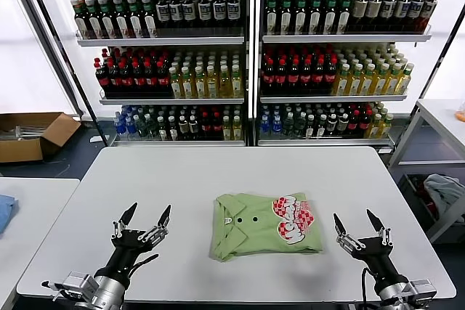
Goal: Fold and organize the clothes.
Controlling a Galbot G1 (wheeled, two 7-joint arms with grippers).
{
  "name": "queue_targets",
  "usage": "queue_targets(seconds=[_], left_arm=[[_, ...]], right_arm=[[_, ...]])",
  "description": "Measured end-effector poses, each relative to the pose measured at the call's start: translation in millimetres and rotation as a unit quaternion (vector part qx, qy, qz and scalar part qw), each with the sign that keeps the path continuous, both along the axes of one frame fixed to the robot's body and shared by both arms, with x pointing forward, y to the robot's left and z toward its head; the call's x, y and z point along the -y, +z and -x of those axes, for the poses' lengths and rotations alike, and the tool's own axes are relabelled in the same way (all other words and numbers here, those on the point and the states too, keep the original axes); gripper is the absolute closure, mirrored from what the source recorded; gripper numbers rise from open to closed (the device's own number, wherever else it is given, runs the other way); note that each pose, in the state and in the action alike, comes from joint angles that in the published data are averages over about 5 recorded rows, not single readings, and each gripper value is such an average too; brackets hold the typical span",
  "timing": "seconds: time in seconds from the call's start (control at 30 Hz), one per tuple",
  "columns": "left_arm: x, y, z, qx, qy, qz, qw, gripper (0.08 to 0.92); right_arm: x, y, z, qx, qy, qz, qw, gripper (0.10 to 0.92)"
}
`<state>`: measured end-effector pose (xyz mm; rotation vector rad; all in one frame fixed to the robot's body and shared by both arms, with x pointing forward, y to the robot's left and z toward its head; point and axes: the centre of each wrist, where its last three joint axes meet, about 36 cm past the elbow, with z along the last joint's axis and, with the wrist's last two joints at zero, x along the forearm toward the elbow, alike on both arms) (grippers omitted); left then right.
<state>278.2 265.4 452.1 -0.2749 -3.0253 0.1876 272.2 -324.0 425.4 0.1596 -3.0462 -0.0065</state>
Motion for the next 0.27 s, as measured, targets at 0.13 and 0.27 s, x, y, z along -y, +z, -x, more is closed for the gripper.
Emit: queue_targets(seconds=[0.13, 0.27], left_arm=[[-0.6, 0.5, 4.3, 0.010, 0.002, -0.011, 1.000, 0.177], [-0.8, 1.1, 7.5, 0.016, 0.000, -0.020, 1.000, 0.177]], right_arm=[[-0.2, -2.0, 3.2, -0.002, -0.003, 0.000, 1.000, 0.200], [-0.5, -2.9, 5.6, -0.002, -0.005, 0.001, 1.000, 0.200]])
